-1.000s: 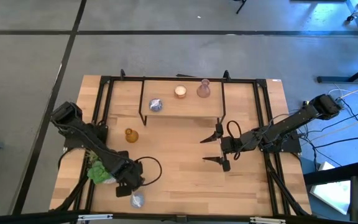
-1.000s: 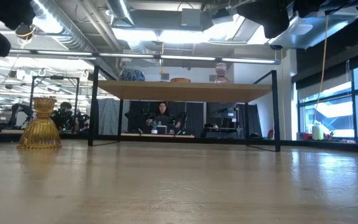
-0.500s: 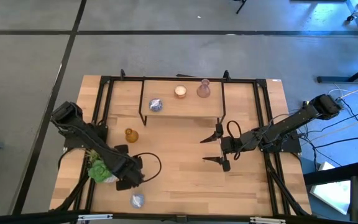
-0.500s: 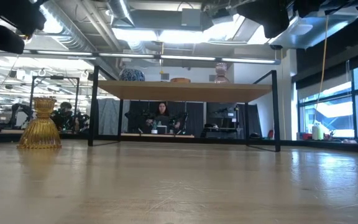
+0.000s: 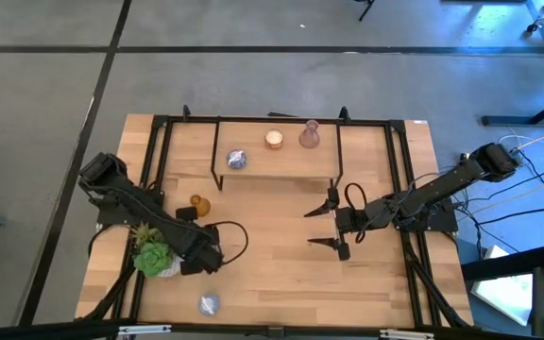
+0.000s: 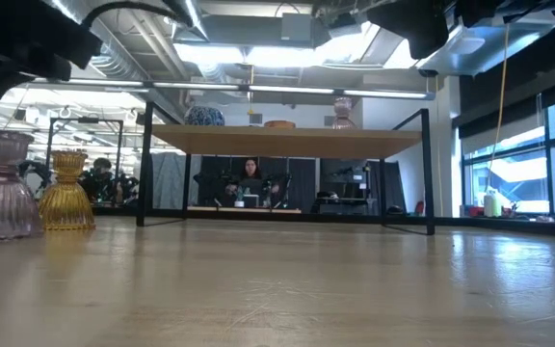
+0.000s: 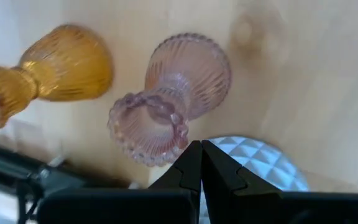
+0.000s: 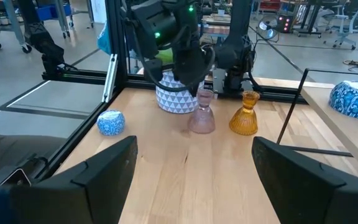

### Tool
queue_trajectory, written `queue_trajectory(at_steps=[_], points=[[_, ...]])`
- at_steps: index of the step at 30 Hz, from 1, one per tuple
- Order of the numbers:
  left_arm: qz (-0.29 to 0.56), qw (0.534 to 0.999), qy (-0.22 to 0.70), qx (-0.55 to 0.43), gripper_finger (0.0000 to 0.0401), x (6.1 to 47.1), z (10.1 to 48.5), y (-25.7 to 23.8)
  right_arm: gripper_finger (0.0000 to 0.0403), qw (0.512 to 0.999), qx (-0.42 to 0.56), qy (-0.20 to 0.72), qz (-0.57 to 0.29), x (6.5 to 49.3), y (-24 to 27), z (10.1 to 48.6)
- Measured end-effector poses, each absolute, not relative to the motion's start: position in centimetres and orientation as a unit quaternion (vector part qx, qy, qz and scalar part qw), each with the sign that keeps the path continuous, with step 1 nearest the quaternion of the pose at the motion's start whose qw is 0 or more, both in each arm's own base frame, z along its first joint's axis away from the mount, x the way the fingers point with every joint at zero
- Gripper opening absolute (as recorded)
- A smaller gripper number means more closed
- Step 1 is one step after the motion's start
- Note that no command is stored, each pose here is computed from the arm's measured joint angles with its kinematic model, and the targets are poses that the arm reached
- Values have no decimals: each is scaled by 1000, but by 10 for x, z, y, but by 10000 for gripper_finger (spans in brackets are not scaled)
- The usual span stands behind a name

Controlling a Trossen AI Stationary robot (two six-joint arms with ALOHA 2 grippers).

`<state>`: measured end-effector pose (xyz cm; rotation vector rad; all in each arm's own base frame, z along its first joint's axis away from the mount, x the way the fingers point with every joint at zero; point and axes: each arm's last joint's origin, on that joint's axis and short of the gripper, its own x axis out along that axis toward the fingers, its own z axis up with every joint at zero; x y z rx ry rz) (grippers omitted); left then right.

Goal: Pick & Place candle stick holders
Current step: Put the pink glass candle holder on the shelf

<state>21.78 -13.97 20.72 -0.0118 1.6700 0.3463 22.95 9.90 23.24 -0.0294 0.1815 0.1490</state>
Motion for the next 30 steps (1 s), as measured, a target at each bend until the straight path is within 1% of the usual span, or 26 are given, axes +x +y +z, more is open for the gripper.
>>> queue_trajectory(at_steps=[6, 10, 16, 24, 30], points=[[192, 622, 759, 2, 2, 210, 210, -133, 321, 993, -15, 91, 75, 229, 99, 232], [224, 609, 761, 18, 2, 206, 212, -129, 321, 993, -14, 91, 74, 229, 99, 232], [228, 613, 756, 22, 2, 208, 212, -126, 321, 993, -14, 91, 75, 229, 99, 232], [187, 643, 743, 10, 2, 220, 199, -119, 321, 993, -14, 91, 75, 229, 99, 232], [174, 660, 731, 17, 2, 226, 190, -110, 321, 993, -14, 91, 75, 229, 99, 232]])
